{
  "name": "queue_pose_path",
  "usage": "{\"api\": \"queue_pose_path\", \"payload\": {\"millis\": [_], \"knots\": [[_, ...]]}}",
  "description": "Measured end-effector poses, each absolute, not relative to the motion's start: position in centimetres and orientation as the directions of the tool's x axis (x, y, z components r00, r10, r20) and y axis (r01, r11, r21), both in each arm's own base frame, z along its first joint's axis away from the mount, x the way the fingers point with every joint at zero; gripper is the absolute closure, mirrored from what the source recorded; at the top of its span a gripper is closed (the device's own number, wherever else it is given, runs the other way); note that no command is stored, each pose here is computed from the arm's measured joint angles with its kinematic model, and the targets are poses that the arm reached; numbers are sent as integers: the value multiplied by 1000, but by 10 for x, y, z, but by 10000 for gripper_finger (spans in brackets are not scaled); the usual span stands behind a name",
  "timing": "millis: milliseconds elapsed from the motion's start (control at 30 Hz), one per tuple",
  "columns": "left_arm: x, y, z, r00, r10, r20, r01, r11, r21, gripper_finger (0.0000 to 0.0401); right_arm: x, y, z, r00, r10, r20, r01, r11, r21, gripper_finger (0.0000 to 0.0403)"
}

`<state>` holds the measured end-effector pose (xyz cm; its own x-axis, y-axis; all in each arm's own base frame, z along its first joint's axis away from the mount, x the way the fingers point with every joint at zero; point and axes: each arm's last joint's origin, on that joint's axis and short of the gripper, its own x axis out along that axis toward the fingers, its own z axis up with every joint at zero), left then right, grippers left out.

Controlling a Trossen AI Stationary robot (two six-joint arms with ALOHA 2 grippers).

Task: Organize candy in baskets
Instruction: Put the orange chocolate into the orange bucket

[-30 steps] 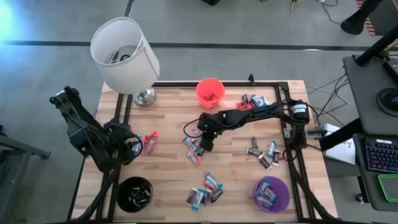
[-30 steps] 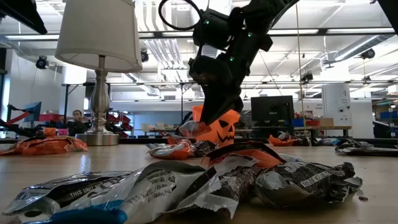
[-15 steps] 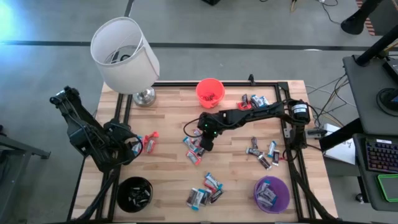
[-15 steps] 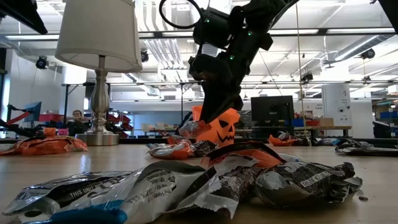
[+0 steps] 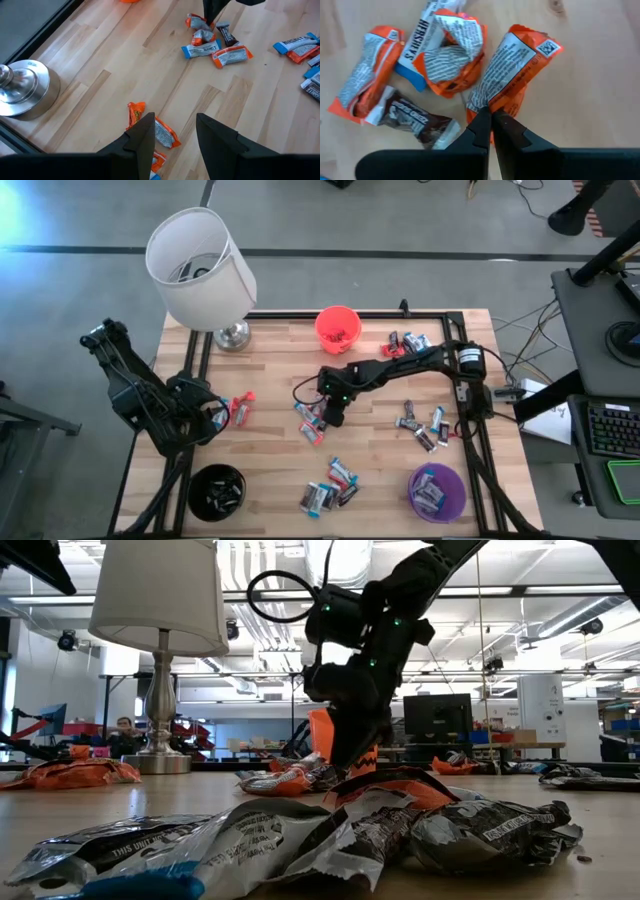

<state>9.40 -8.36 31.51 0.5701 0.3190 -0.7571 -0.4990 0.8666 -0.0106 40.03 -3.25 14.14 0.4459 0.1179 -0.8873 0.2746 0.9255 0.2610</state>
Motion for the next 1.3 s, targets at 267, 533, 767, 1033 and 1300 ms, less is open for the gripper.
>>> {"api": "queue_pose_path", "payload": {"millis": [267, 533, 767, 1033, 1300], "knots": [[94, -84, 315, 570, 319, -757, -499, 867, -11, 275, 401, -32, 140, 445, 123, -887, 306, 910, 280, 395], [94, -84, 315, 570, 319, -757, -499, 867, -11, 275, 401, -37, 131, 429, 256, -866, 354, 835, 422, 388], [94, -84, 315, 570, 319, -757, -499, 867, -11, 275, 401, -37, 129, 424, 266, -865, 342, 838, 425, 348], [94, -84, 315, 570, 319, -757, -499, 867, -11, 275, 401, -37, 129, 425, 244, -872, 338, 851, 403, 331], [94, -84, 315, 571, 318, -757, -499, 867, -12, 275, 402, -38, 121, 404, 242, -882, 349, 851, 394, 392]]}}
